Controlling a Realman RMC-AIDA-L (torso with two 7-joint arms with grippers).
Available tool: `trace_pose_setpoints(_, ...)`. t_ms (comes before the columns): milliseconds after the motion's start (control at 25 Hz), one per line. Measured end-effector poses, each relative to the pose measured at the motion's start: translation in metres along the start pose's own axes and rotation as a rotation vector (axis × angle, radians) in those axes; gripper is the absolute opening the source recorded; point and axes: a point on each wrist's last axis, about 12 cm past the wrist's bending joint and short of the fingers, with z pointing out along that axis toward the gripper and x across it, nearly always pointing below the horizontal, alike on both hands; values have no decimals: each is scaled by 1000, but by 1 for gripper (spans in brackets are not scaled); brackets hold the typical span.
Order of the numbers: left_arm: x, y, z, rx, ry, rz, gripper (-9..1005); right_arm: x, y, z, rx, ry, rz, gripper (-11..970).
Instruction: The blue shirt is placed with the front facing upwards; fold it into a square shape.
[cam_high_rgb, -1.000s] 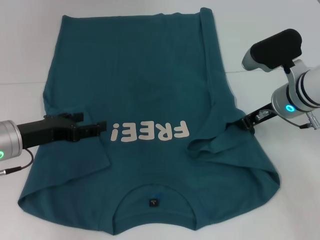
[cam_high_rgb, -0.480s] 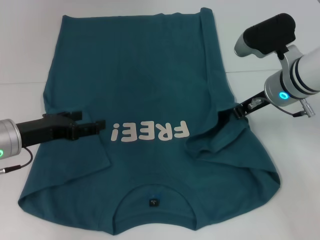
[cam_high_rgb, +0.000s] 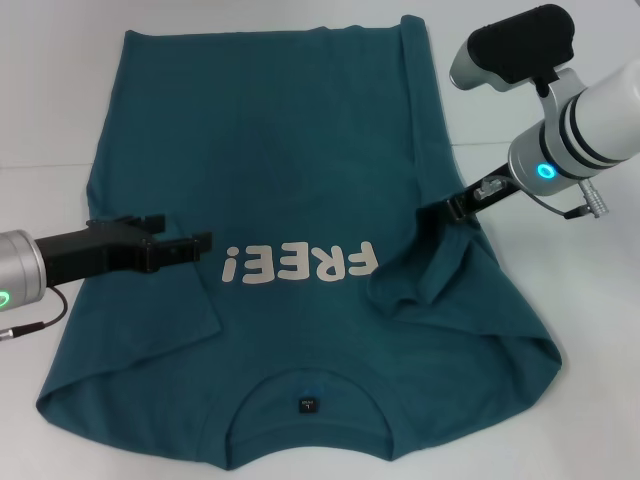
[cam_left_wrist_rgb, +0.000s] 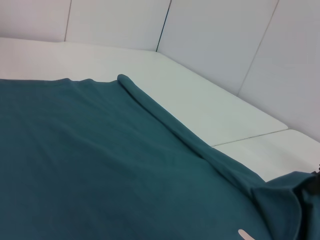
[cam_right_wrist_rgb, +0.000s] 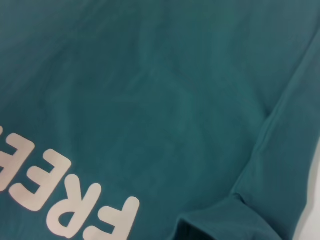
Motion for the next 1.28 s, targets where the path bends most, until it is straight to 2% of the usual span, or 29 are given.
trace_pose_setpoints(200, -2, 1, 0, -3, -1, 3, 888, -4, 5, 0, -8, 2, -11, 166)
trace_pose_setpoints(520, -5, 1, 1, -4, -5, 10, 887, -8, 4, 0, 0, -19, 23, 406)
trace_pose_setpoints(840, -6, 1, 3, -14, -3, 18, 888, -11, 9, 8, 9, -39, 36, 423)
trace_pose_setpoints(1280, -5, 2, 4, -17, 1, 19, 888, -29, 19, 11, 20, -87, 42, 418)
